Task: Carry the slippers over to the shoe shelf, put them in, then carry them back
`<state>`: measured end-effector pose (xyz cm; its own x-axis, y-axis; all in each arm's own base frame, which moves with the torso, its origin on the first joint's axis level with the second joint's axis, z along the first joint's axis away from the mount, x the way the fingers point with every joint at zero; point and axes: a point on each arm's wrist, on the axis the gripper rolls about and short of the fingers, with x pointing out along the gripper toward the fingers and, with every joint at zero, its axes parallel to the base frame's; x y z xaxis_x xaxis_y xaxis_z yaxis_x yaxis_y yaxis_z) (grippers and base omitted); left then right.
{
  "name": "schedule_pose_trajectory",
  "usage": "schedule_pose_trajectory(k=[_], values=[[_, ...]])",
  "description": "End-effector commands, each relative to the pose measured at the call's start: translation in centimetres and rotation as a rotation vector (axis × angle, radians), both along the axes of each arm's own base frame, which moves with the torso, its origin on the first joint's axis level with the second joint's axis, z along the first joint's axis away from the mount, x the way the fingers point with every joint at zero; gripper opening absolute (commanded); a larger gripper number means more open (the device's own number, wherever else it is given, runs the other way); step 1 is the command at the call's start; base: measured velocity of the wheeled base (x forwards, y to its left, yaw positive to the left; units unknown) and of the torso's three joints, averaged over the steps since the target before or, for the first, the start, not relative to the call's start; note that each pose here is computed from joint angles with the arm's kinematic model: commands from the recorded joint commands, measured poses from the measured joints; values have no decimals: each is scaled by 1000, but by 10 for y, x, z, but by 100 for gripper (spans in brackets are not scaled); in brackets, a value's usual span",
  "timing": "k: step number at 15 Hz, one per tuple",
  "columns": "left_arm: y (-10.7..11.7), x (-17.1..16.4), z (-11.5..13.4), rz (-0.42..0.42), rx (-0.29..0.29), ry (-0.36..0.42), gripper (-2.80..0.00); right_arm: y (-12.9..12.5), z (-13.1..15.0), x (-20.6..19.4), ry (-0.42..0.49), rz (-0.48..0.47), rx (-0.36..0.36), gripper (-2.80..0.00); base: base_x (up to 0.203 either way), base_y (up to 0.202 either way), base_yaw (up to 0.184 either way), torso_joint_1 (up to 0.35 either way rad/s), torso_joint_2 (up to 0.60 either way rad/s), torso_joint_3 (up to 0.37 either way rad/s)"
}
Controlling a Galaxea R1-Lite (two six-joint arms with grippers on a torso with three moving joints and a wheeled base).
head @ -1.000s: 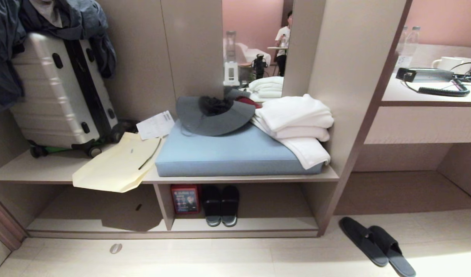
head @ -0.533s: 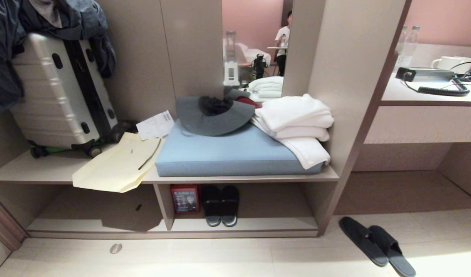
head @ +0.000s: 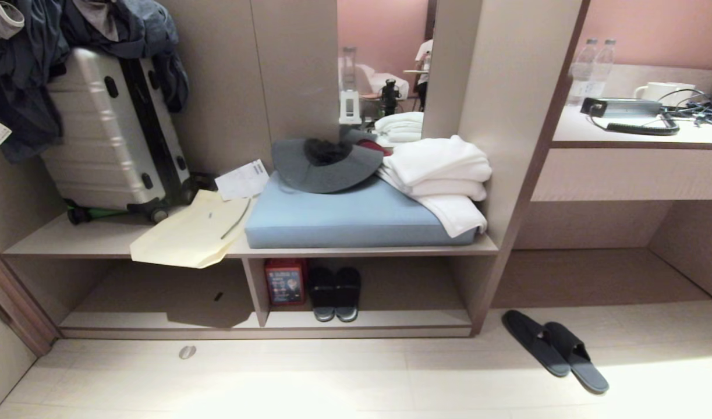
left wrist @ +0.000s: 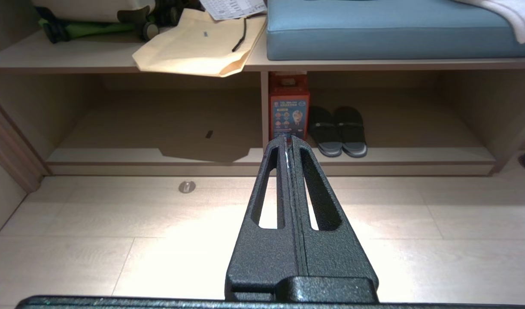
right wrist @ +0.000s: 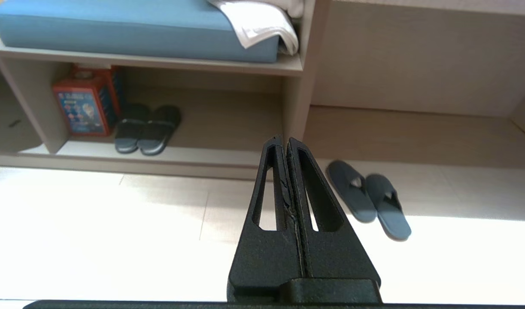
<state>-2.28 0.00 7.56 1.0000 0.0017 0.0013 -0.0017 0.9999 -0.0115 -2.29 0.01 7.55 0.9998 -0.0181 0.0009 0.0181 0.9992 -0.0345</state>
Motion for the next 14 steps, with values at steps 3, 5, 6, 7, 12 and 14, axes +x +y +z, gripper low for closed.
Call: schedule_pose_trajectory(k=[3, 5, 6, 7, 12, 14], values=[[0, 0, 0, 1, -1, 0, -280, 0, 0, 0, 1, 0, -1, -280, -193, 0, 3, 2, 2, 4], [0, 0, 0, 1, -1, -2, -280, 0, 0, 0, 1, 0, -1, -280, -194, 0, -1, 0, 6, 5], [0, 0, 0, 1, -1, 0, -280, 0, 0, 0, 1, 0, -1, -280, -200, 0, 1, 5, 4, 2], [0, 0, 0, 0, -1, 0, -280, 0, 0, 0, 2, 0, -1, -280, -194, 0, 0, 3, 1, 2], [0, 0, 0, 1, -1, 0, -280, 0, 0, 0, 2, 0, -1, -280, -197, 0, 2, 2, 4, 2], [0, 0, 0, 0, -1, 0, -280, 0, 0, 0, 2, 0, -1, -280, -197, 0, 1, 4, 2, 6]])
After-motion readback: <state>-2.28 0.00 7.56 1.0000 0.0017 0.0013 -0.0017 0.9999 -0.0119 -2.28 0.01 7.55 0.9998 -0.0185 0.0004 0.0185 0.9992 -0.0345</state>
